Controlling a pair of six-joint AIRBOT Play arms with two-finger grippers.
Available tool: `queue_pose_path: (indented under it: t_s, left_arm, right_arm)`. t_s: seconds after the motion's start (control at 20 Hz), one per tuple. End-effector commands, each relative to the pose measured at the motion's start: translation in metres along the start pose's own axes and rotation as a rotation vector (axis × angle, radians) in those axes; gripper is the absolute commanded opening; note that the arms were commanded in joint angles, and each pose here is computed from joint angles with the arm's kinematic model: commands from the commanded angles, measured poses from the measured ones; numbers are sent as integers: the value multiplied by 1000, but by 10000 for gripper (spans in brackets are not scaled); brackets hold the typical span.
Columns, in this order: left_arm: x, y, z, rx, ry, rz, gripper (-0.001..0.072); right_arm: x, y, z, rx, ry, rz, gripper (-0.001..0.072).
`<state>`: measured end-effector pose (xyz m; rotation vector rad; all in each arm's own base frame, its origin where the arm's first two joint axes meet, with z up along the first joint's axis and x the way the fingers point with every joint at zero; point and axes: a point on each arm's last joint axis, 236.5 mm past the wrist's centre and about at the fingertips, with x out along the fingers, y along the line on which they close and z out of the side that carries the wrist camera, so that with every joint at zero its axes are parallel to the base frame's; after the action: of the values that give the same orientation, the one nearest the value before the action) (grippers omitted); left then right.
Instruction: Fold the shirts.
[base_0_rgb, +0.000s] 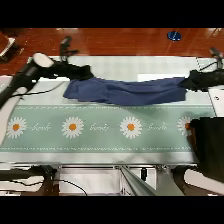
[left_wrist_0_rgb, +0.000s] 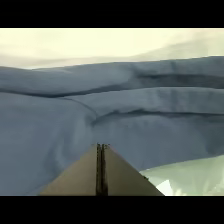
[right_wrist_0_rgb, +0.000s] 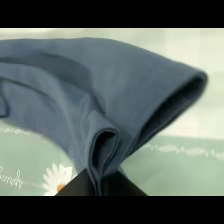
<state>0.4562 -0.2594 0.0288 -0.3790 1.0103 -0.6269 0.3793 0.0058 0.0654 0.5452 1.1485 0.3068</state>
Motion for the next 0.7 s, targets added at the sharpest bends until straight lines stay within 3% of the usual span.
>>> queue_pose_path:
  t_s: [0.0, 0.35, 0.65]
  left_arm:
    - [61, -70, -35, 86, 86, -77, 28]
    - [161, -183, -136, 108, 346, -204, 28]
    - [187, -248, -217, 96, 493, -300, 29]
  right_arm:
    - [-48, 25, -41, -66, -114, -52, 21]
    - [-95, 80, -65, -122, -271, -6, 21]
    - [-96, 92, -60, -123, -294, 46, 21]
